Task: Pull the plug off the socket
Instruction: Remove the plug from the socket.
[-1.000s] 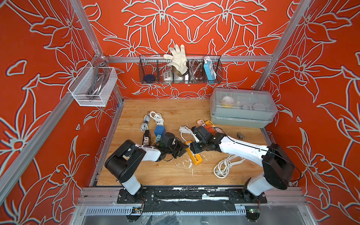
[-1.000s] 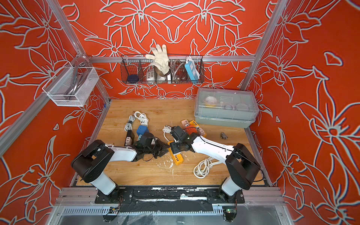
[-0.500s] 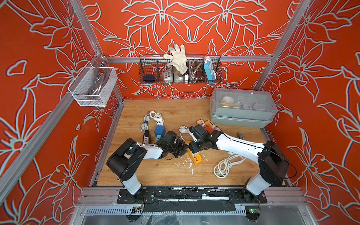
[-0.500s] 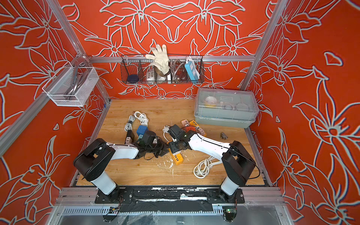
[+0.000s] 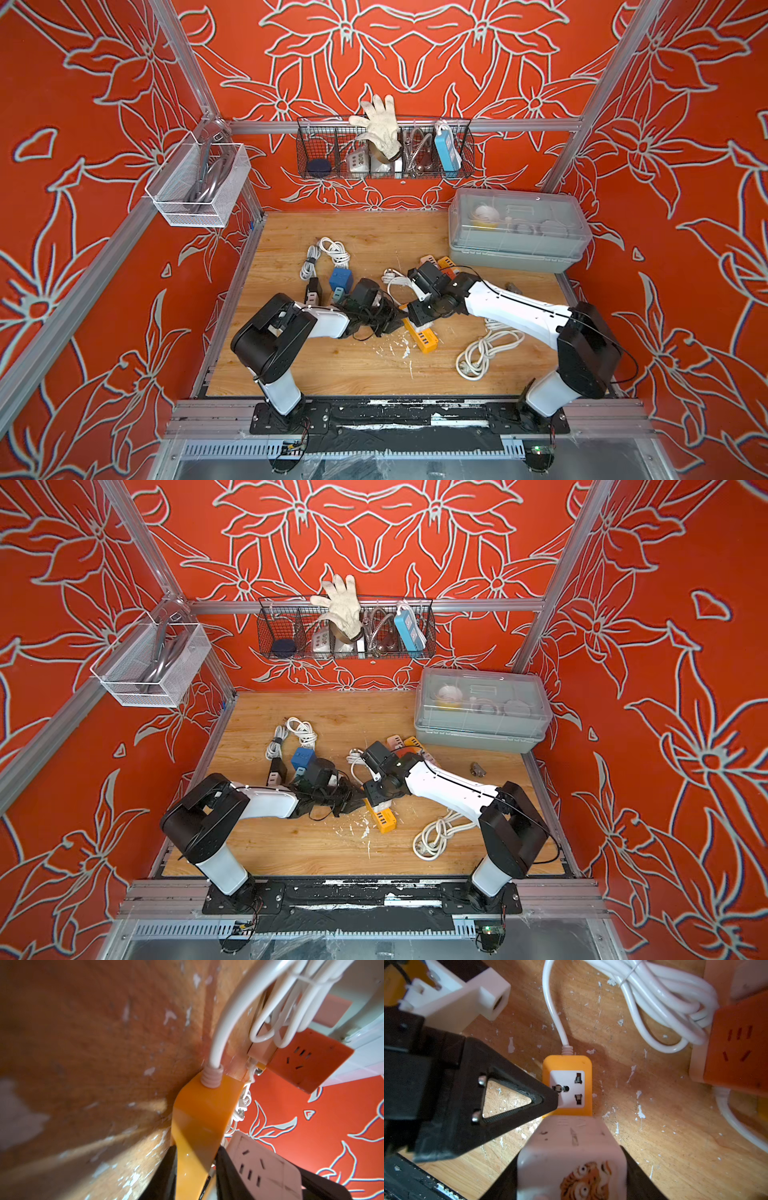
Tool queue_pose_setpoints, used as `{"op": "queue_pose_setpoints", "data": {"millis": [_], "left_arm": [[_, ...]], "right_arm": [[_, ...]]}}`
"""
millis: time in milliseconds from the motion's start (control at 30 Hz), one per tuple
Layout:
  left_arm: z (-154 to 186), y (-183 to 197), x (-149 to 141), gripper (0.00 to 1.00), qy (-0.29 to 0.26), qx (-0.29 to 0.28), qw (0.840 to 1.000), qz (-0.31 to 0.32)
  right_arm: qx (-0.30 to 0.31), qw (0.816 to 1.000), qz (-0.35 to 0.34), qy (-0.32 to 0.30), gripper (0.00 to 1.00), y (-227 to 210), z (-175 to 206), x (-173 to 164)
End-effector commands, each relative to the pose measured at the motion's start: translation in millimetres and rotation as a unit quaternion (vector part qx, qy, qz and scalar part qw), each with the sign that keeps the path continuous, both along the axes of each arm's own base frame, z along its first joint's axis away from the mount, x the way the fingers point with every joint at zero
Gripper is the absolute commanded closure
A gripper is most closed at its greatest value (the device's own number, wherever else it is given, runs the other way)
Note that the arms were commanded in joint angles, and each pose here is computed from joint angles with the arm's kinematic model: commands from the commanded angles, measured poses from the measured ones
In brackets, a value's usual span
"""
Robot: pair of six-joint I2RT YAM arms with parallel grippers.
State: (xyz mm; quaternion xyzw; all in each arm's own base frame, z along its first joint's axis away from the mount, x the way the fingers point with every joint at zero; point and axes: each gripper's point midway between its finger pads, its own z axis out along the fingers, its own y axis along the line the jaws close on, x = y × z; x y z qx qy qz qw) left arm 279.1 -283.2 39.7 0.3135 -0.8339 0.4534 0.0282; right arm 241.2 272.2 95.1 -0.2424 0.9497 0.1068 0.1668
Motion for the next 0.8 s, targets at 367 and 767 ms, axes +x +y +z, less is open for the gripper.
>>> {"op": "queue_pose_setpoints", "data": {"millis": [367,767], "left_arm": [[-82,53,-53,0.69,0.137,0.155,0.978,0.001],[-76,52,-41,0.69,0.116,0.170,0.978,-0.022]], "right_arm": [[0.040,0.997,-0.059,0.008,0.60,-6,44,67],[0.089,0.991,-0.005,-0.096,0.61,15,54,21]]}}
